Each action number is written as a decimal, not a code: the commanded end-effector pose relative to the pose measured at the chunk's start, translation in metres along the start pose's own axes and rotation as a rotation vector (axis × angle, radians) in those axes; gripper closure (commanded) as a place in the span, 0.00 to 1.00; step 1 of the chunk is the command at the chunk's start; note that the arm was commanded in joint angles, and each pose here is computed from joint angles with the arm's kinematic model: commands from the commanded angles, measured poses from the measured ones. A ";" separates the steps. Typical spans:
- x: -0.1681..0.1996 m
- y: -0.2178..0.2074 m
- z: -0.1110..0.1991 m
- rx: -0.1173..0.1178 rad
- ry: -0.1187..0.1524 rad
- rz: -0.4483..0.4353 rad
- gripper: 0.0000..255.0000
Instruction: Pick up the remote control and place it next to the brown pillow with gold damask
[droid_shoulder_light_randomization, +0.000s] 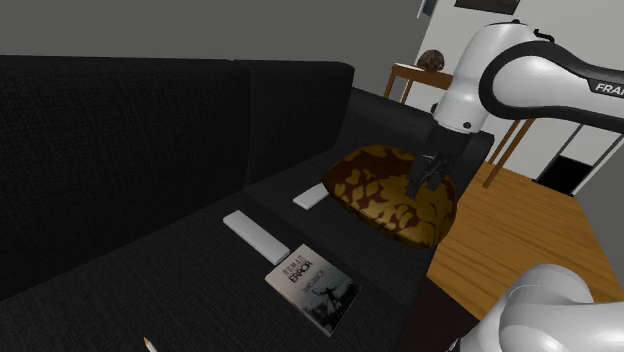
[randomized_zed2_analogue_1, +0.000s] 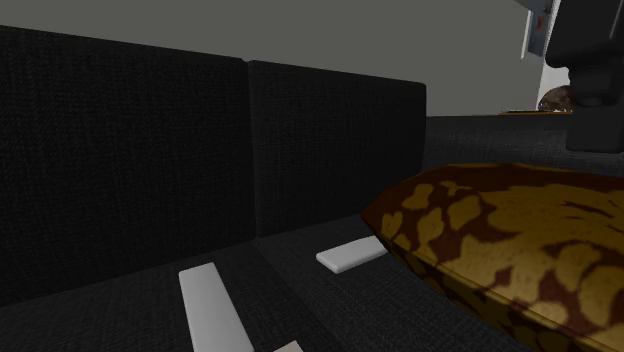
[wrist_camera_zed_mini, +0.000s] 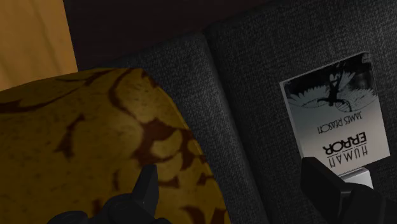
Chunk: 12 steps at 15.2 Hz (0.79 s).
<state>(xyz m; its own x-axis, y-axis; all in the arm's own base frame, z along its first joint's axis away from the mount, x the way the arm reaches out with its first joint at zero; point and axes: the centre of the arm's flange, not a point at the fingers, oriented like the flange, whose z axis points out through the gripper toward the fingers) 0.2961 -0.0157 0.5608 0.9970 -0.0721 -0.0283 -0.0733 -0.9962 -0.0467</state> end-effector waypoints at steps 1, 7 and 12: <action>0.000 0.000 0.000 0.000 0.000 0.000 0.00; 0.046 -0.052 0.037 -0.007 0.006 -0.024 0.00; 0.084 -0.097 0.069 -0.012 0.012 -0.044 0.00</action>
<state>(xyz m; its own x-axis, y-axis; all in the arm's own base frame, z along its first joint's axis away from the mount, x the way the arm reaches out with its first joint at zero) 0.3795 0.0683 0.5012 0.9993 -0.0323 -0.0182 -0.0330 -0.9988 -0.0358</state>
